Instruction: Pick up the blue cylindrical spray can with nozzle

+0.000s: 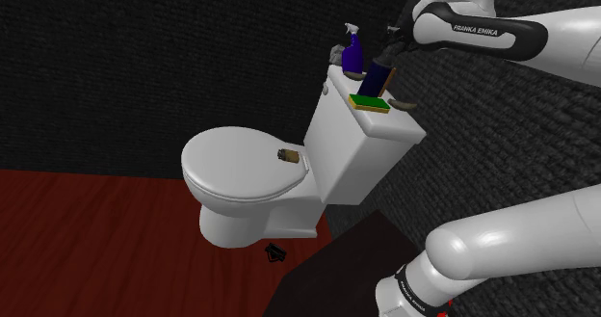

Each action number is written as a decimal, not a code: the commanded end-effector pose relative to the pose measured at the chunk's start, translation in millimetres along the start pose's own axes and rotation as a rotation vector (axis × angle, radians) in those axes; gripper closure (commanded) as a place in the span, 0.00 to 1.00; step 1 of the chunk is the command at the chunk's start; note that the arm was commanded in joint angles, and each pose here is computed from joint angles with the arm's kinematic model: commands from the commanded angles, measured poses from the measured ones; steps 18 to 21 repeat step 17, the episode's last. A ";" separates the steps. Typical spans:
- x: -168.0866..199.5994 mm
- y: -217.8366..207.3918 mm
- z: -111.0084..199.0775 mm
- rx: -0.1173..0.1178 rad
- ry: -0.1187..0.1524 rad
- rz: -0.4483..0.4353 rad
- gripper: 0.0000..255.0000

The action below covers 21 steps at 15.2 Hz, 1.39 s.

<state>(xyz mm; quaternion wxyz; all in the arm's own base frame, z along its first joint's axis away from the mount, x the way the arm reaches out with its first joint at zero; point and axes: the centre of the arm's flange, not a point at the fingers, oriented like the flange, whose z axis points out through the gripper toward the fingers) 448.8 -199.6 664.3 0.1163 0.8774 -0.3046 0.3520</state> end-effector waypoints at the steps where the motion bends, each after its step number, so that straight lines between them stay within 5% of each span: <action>1: 3.0 -0.2 -3.0 -0.001 -0.002 0.000 1.00; 15: 53.9 -0.9 -56.6 -0.001 -0.002 0.000 1.00; 21: 54.4 -0.9 -57.2 -0.001 -0.002 0.000 1.00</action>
